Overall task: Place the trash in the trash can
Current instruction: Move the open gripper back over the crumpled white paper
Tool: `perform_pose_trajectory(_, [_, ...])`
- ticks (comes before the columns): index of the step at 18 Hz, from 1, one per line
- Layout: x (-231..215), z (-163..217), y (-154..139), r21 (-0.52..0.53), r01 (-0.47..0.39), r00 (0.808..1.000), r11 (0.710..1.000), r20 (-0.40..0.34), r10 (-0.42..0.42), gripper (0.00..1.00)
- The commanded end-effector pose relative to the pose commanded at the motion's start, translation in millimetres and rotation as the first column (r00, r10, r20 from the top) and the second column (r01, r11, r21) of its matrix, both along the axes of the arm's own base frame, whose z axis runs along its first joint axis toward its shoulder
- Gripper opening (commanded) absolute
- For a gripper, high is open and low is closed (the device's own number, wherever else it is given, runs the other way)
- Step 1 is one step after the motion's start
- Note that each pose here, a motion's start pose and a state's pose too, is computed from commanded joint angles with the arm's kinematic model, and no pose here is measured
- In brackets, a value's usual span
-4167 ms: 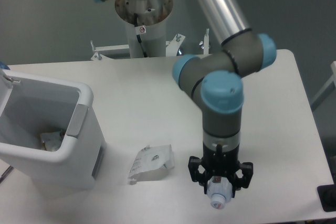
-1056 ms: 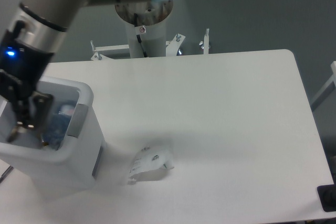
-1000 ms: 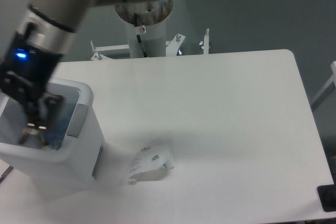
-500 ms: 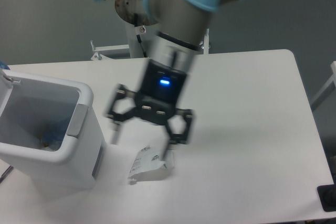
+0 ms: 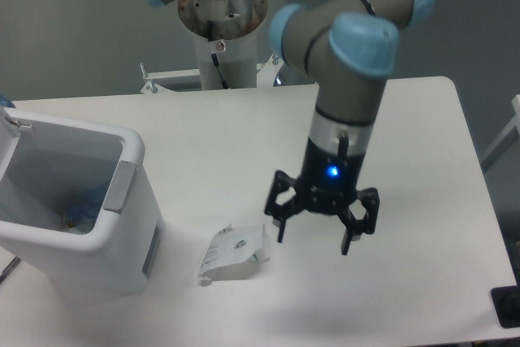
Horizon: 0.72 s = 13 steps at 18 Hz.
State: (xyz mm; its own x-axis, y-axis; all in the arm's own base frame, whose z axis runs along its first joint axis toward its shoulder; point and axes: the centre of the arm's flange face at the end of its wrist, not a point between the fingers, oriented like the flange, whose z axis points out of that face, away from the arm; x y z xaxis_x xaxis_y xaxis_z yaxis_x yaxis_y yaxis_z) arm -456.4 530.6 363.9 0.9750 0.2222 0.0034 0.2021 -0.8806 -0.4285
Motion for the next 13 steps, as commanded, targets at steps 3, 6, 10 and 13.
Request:
perform_pose_trajectory(3, [2,-34,6,-0.091,0.019,1.000,0.996,0.024,-0.017,1.00])
perform_pose_trajectory(6, [13,-58,21,-0.138,0.052,0.998,0.989,0.039,-0.047,1.00])
perform_pose_trajectory(10, [36,-74,32,-0.158,0.121,0.992,0.980,0.057,-0.113,1.00])
perform_pose_trajectory(13, [50,-78,39,-0.163,0.147,0.988,0.975,0.063,-0.139,1.00])
